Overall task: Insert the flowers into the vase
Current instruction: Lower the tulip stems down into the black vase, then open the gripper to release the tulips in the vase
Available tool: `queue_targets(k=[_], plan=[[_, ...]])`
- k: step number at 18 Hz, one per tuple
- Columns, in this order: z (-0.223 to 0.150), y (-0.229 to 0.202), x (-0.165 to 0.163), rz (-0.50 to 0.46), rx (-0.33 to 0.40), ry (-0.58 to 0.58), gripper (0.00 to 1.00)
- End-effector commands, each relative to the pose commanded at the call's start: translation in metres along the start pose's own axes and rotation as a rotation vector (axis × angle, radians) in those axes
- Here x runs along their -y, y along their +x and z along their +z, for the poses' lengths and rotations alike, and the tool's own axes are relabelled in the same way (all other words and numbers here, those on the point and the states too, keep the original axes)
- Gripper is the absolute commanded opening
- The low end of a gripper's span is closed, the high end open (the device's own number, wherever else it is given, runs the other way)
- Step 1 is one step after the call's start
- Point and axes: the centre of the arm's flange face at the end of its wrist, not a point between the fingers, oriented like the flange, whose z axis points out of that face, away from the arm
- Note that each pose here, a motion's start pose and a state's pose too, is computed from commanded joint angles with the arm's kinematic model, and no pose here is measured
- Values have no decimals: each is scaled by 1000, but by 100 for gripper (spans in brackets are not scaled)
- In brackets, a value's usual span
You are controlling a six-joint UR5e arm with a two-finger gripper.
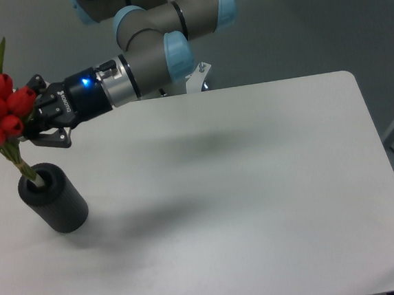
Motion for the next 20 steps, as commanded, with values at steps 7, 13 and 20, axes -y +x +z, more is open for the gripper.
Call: queue_targets(k=[7, 13, 20], plan=[[7, -7, -56, -7, -14, -5, 27], [9, -6, -85, -11, -17, -9, 28], [12, -15, -111, -26, -24, -10, 36]])
